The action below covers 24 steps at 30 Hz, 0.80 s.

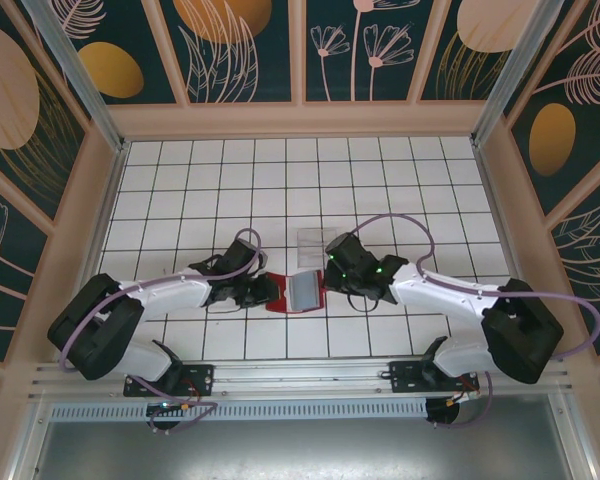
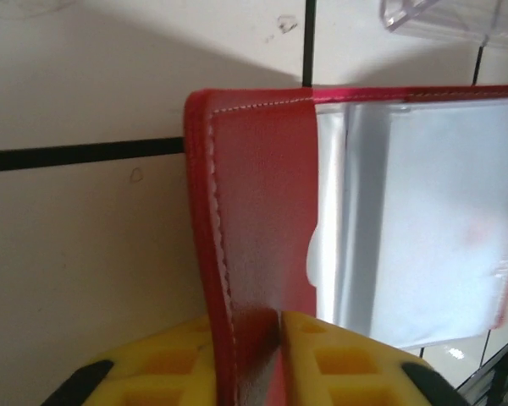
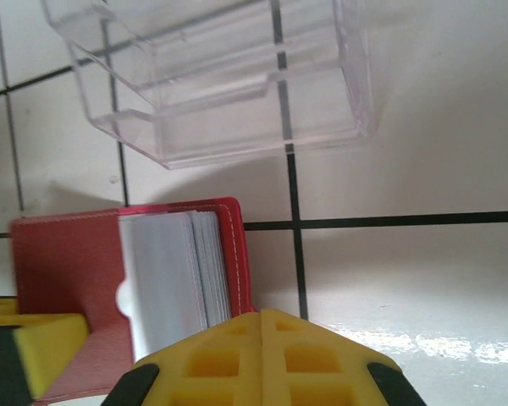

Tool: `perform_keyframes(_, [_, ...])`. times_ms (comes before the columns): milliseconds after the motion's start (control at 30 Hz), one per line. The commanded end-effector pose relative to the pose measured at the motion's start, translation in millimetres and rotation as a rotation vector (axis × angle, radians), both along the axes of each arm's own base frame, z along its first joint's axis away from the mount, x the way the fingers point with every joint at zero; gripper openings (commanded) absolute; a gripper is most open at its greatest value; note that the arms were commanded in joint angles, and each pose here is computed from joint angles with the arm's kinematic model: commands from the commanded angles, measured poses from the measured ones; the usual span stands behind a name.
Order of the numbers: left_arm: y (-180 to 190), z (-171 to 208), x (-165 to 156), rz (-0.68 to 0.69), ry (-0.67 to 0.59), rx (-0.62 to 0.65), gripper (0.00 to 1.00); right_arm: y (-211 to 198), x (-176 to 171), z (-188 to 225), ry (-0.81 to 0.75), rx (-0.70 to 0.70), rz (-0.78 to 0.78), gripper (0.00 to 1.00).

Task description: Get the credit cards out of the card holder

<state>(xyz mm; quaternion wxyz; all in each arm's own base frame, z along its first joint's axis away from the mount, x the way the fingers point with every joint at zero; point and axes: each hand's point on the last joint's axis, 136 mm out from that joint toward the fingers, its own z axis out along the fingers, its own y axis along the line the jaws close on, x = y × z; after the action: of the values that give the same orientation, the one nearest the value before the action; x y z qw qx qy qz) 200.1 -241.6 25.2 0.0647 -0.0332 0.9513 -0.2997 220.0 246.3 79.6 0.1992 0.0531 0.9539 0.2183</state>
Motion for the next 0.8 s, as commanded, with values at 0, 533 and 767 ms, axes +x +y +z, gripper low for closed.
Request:
perform_keyframes(0, [7,1,2,0.020,-0.024,0.041,0.30,-4,10,20,-0.051,-0.005,-0.019,0.00])
perform_keyframes(533, [36,33,18,0.127,-0.139,0.147,0.30,17,12,53,-0.089,0.093,0.041,0.00])
perform_keyframes(767, [36,40,21,0.128,-0.152,0.145,0.29,53,5,66,-0.094,0.176,0.136,0.00])
